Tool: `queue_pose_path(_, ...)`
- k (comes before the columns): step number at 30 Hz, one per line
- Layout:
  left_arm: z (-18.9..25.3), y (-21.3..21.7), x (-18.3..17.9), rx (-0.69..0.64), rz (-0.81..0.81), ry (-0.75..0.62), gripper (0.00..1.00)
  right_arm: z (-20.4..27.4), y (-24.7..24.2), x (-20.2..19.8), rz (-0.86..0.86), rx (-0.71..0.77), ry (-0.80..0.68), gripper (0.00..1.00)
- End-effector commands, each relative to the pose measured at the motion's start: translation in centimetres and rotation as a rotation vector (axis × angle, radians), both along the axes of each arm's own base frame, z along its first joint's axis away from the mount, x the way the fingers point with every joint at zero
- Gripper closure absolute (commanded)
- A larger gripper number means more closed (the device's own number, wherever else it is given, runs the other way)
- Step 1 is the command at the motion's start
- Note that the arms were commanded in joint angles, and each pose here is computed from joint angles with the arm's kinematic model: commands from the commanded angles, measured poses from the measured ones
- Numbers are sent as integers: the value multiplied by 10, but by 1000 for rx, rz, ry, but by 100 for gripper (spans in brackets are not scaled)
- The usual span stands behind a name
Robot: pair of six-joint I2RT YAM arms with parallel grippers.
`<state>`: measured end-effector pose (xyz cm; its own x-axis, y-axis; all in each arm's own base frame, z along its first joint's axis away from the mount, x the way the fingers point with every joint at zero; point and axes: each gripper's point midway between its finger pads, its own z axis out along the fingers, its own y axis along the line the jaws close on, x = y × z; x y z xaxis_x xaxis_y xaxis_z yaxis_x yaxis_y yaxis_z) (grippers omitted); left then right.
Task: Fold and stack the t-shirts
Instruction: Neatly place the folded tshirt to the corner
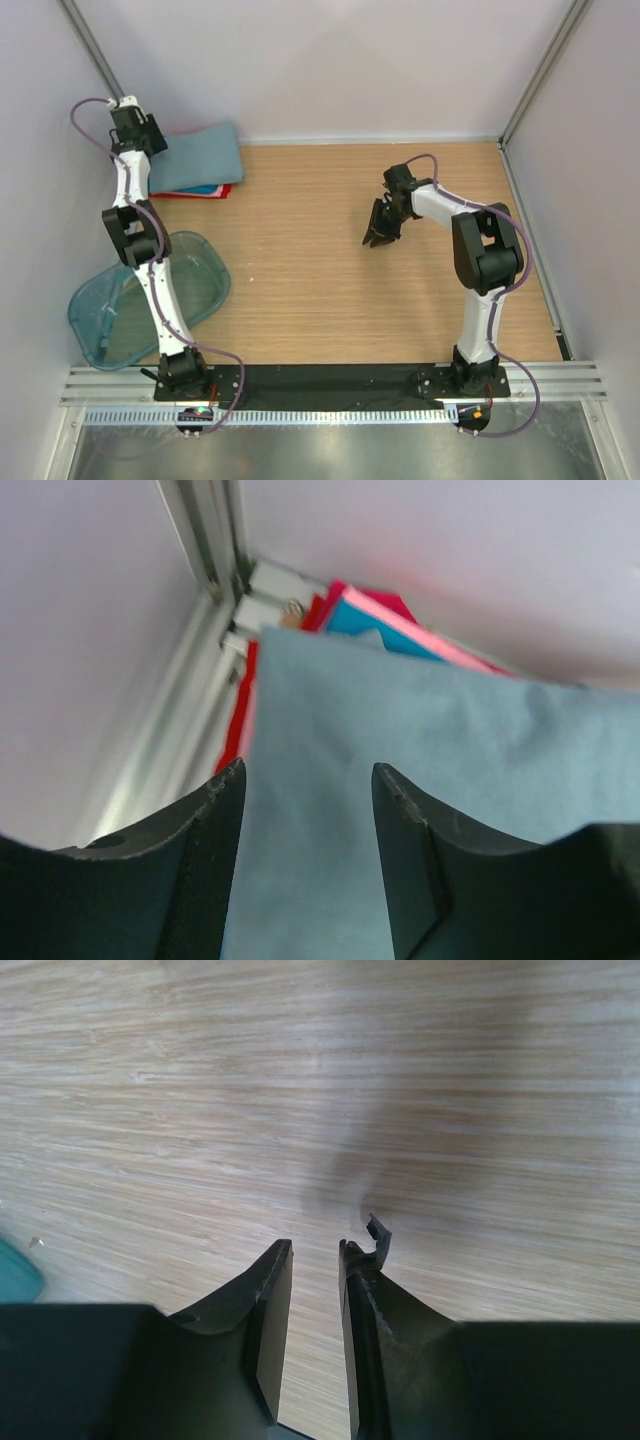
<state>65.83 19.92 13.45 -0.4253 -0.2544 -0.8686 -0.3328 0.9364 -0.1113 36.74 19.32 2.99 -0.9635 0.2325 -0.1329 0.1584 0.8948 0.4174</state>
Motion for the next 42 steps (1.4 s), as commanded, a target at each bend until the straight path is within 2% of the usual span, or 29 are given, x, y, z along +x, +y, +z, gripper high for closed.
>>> queue_pose_path(1,87,-32,-8,-35,-24,-126,45,15,9,17,-6,33,-39,67)
queue_pose_path(4,68,-49,-30,-66,0,-19,45,22,10,23,-12,40,-58,67)
queue_pose_path(6,62,-50,-53,-81,86,64,45,23,11,24,-13,46,-60,67)
queue_pose_path(9,59,-52,-78,-146,202,119,46,23,15,24,-13,62,-54,67)
queue_pose_path(14,62,-55,-103,-195,479,90,45,30,17,27,-5,78,-68,67)
queue_pose_path(16,59,-61,-111,-282,552,88,46,33,18,29,-3,83,-75,67)
queue_pose_path(17,56,-64,-112,-374,633,62,46,34,19,30,-4,86,-77,67)
queue_pose_path(20,49,-76,-112,-533,714,26,44,37,23,31,-5,107,-83,67)
queue_pose_path(23,35,-76,-113,-639,811,-31,42,39,24,30,-7,119,-91,67)
queue_pose_path(24,19,-75,-120,-664,856,-20,41,42,23,31,-10,120,-95,67)
queue_pose_path(27,12,-66,-119,-711,926,-102,40,44,21,30,-11,122,-101,67)
queue_pose_path(30,16,-53,-112,-717,943,-177,40,46,20,30,-15,130,-104,67)
queue_pose_path(34,10,-44,-116,-739,973,-214,39,46,17,30,-21,130,-103,67)
queue_pose_path(36,21,-40,-115,-764,961,-274,38,46,16,31,-26,129,-103,67)
queue_pose_path(42,27,-31,-125,-741,929,-316,39,45,18,36,-31,137,-99,67)
